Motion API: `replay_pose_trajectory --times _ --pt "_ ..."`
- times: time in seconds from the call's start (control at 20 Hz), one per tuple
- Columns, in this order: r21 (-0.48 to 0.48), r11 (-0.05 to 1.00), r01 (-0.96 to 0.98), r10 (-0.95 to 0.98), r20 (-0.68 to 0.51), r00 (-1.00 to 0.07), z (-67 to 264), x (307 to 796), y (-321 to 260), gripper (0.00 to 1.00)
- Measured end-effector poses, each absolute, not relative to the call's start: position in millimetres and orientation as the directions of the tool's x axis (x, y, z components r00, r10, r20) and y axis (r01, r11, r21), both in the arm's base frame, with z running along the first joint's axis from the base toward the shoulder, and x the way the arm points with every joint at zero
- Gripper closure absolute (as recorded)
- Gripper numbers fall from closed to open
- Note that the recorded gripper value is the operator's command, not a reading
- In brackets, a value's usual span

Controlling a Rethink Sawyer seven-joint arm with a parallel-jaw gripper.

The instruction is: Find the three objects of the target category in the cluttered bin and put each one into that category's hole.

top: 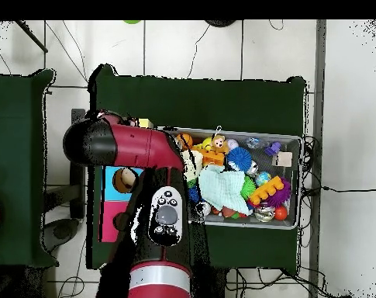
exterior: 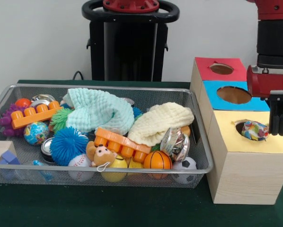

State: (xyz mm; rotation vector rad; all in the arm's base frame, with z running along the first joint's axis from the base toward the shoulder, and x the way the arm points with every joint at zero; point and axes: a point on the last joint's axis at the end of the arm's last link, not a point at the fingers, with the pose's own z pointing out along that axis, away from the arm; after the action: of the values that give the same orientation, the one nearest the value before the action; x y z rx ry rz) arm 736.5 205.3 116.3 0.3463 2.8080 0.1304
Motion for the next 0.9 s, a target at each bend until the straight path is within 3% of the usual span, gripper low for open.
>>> replay_pose_trajectory --times 0.9 --pt "0.113 0.968 0.224 0.247 -0.253 -0.935 95 723 207 1.0"
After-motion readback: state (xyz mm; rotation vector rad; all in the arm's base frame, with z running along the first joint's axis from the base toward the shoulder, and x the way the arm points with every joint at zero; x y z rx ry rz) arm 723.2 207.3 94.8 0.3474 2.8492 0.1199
